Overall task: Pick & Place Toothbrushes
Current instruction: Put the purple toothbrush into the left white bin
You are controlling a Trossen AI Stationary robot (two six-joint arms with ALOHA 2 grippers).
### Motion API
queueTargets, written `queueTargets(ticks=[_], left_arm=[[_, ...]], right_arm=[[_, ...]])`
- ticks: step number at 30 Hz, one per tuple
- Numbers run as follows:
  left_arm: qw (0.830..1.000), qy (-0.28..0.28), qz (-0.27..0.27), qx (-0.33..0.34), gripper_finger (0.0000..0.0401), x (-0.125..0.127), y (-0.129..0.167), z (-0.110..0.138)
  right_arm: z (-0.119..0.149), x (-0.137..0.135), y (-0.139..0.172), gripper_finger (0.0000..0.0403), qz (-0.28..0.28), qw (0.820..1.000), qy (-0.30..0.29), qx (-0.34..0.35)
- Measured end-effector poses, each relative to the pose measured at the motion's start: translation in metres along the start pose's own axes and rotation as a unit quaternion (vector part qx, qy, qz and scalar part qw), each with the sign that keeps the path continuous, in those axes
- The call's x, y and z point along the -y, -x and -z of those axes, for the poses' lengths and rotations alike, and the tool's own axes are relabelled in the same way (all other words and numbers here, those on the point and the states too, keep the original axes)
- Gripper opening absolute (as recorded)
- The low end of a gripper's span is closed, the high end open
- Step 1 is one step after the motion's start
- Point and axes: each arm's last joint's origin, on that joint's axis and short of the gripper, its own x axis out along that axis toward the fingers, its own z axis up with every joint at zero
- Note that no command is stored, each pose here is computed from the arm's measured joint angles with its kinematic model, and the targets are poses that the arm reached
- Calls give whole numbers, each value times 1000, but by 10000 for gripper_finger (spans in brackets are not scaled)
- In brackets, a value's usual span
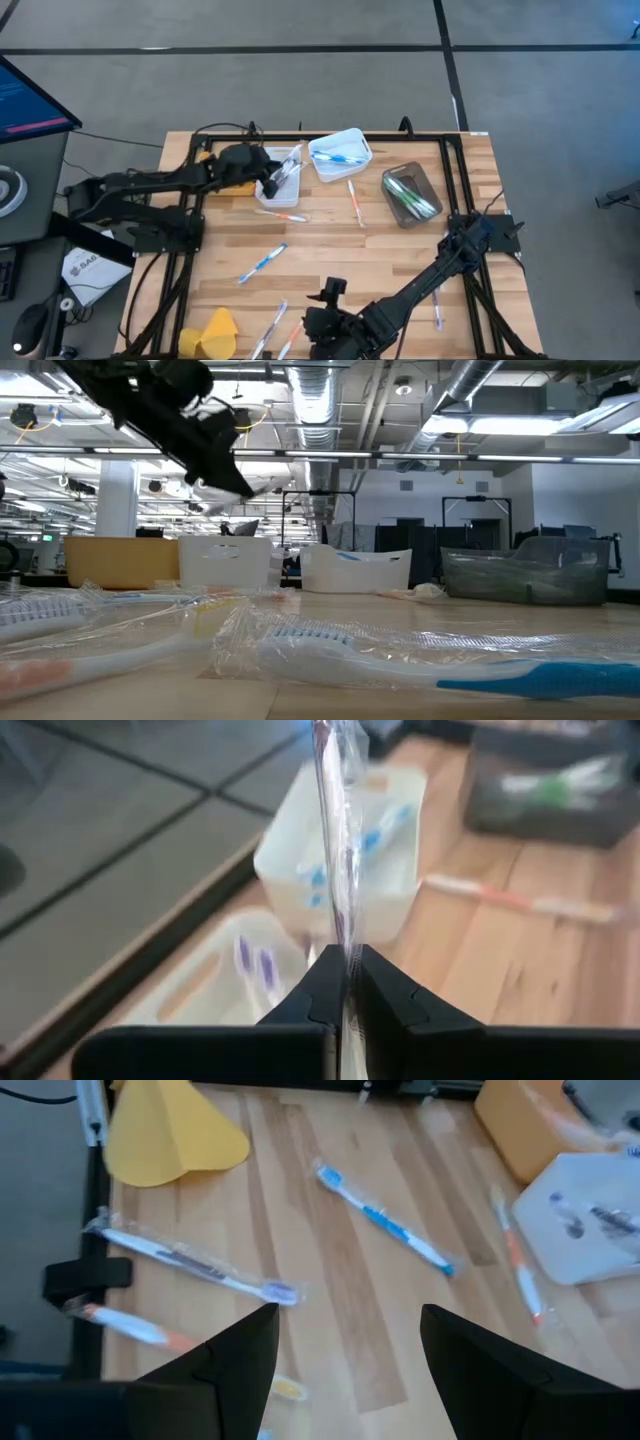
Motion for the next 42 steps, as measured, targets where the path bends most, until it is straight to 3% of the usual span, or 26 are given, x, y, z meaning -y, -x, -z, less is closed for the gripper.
queueTargets(ticks=[7,18,24,30,42], left_arm=[[999,-9,-8,-49,6,0,-22,14],[996,-19,-31,-86,6,-12,-27,38],[996,-5,-7,-84,6,-19,-28,57],[996,-1,15,-89,8,-19,-28,61],[994,52,24,-95,69,-18,-27,62]], right_arm=[[7,-10,11,238,-11,1000,-7,2],[9,-13,14,238,-15,999,-34,2],[9,-13,14,238,-15,999,-36,3],[6,-9,11,238,-10,999,-31,2],[4,-5,6,238,-4,1000,-22,0]])
